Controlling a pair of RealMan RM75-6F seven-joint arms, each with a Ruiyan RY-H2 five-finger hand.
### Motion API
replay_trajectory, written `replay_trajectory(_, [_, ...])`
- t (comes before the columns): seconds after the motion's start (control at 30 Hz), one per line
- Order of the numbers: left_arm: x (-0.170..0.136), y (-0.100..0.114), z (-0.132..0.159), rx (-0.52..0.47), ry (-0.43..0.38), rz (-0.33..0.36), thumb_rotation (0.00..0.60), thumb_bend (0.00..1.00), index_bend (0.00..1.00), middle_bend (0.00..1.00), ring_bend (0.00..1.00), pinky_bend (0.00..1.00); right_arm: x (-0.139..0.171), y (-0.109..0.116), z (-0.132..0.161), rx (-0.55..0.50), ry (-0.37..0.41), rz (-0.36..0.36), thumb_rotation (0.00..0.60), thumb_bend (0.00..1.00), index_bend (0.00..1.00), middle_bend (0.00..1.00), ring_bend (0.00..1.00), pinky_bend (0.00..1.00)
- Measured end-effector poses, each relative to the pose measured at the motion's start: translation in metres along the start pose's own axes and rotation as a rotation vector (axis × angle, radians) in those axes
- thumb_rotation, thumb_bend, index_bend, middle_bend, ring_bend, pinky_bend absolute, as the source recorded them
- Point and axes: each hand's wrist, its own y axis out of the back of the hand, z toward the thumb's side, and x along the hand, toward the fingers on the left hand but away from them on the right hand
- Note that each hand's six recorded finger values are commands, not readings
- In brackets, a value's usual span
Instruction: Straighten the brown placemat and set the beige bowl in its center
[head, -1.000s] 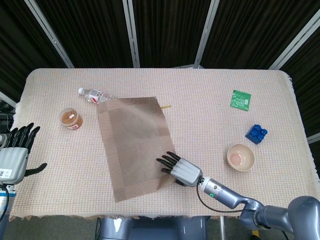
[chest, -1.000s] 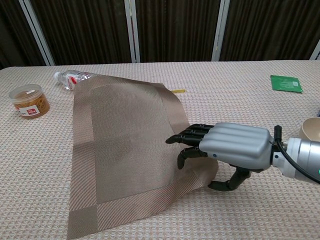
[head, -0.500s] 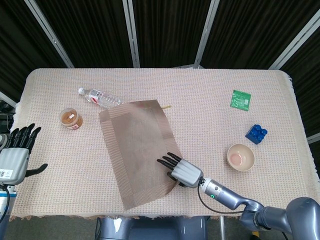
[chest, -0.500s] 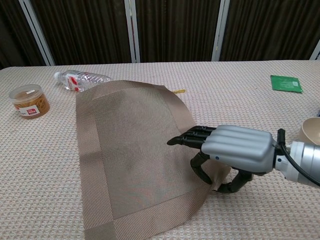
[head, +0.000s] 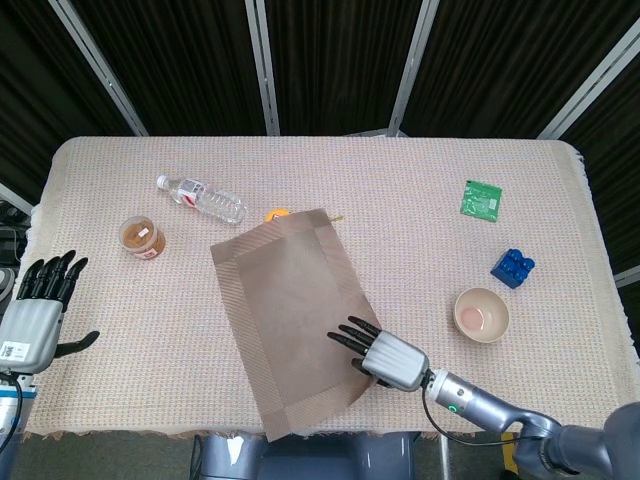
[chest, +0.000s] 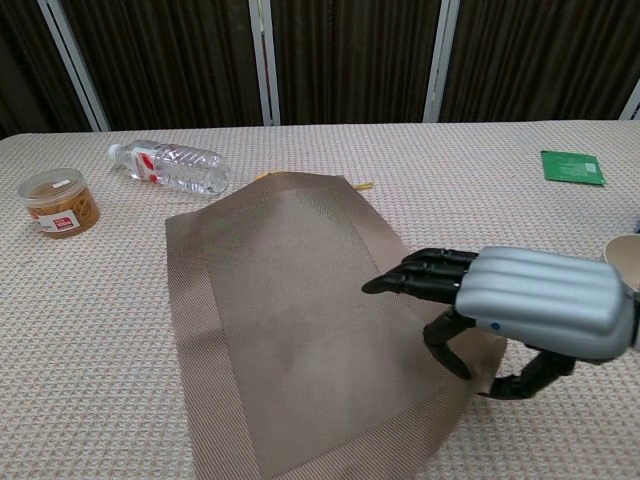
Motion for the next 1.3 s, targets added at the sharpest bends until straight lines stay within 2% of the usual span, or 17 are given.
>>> replay_trajectory(0.17, [-0.001, -0.001, 0.003, -0.003, -0.011, -0.006, 0.600, 0.14, 0.00, 0.00, 0.00, 0.00, 0.036, 0.013, -0.013, 0.116, -0.010, -0.007, 0.600, 0.32, 0.66, 0.01, 0.00, 0.00])
replay_trajectory(0.3, [-0.001, -0.002, 0.005, -0.005, -0.019, -0.009, 0.600, 0.14, 0.00, 0.00, 0.00, 0.00, 0.062, 0.030, -0.031, 0.289, -0.029, -0.014, 0.600, 0.32, 0.66, 0.03, 0.00, 0.00])
replay_trajectory(0.43, [0.000, -0.003, 0.005, -0.007, -0.020, -0.011, 0.600, 0.14, 0.00, 0.00, 0.00, 0.00, 0.074, 0.049, -0.049, 0.477, -0.033, -0.026, 0.600, 0.32, 0.66, 0.04, 0.00, 0.00])
replay_trajectory(0.6, [0.001, -0.004, 0.004, -0.005, -0.015, -0.015, 0.600, 0.14, 0.00, 0.00, 0.00, 0.00, 0.062, 0.073, -0.069, 0.675, -0.018, -0.052, 0.600, 0.32, 0.66, 0.05, 0.00, 0.00])
replay_trajectory(0.8, [0.002, -0.005, -0.001, -0.003, 0.001, -0.017, 0.600, 0.14, 0.00, 0.00, 0.00, 0.00, 0.034, 0.090, -0.090, 0.803, -0.006, -0.047, 0.600, 0.32, 0.66, 0.05, 0.00, 0.00])
replay_trajectory(1.0, [0.003, -0.006, -0.007, 0.000, 0.020, -0.022, 0.600, 0.14, 0.00, 0.00, 0.00, 0.00, 0.018, 0.091, -0.117, 0.915, -0.022, 0.009, 0.600, 0.32, 0.66, 0.06, 0.00, 0.00])
replay_trajectory(1.2, [0.005, -0.007, -0.011, 0.001, 0.027, -0.028, 0.600, 0.14, 0.00, 0.00, 0.00, 0.00, 0.021, 0.088, -0.141, 0.998, -0.027, 0.070, 0.600, 0.32, 0.66, 0.06, 0.00, 0.00])
replay_trajectory(1.27, [0.005, -0.008, -0.010, 0.001, 0.025, -0.033, 0.600, 0.14, 0.00, 0.00, 0.00, 0.00, 0.024, 0.088, -0.147, 1.028, -0.021, 0.081, 0.600, 0.32, 0.58, 0.05, 0.00, 0.00])
replay_trajectory(1.3, [0.005, -0.009, -0.009, 0.001, 0.022, -0.035, 0.600, 0.14, 0.00, 0.00, 0.00, 0.00, 0.026, 0.088, -0.151, 1.047, -0.019, 0.090, 0.600, 0.31, 0.44, 0.03, 0.00, 0.00])
